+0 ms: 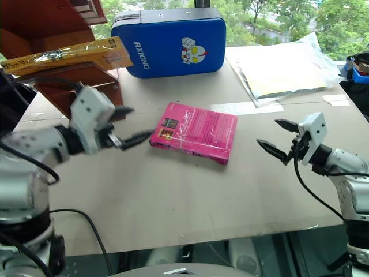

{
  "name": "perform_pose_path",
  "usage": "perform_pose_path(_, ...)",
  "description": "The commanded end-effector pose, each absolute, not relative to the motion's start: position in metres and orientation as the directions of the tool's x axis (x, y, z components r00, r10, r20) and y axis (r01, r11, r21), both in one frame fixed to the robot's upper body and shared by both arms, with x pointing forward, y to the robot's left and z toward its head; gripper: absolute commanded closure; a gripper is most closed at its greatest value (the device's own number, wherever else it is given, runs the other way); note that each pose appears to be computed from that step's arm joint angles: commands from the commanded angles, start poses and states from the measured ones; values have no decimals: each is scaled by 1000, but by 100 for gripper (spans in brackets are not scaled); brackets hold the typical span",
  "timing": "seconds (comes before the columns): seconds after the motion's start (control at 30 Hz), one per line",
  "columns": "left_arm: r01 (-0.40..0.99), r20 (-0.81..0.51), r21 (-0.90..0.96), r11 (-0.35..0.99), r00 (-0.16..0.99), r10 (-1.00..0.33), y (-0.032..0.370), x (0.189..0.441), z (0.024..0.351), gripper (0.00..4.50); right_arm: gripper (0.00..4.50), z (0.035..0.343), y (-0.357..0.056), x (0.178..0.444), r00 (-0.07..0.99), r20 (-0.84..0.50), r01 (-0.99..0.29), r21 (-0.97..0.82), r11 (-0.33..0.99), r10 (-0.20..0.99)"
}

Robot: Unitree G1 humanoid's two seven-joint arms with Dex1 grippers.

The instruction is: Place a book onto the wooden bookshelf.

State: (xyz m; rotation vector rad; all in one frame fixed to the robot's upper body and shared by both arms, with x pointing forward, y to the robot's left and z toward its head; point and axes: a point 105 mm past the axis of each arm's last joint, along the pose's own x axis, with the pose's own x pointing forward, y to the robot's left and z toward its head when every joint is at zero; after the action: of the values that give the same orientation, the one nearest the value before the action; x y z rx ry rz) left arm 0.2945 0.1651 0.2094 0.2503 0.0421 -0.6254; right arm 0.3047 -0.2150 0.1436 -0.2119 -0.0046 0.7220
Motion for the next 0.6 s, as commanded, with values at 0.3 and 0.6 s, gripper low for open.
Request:
perform_pose_path(0.3,330,395,180,927,838,-375,107,394,240,6,0,185,-198,304,741,127,-622,-240,745,659)
perform_pose_path(0.6,142,409,241,960,882,-233,74,461,262,6,0,247,-172,294,645,335,-677,-169,717,687)
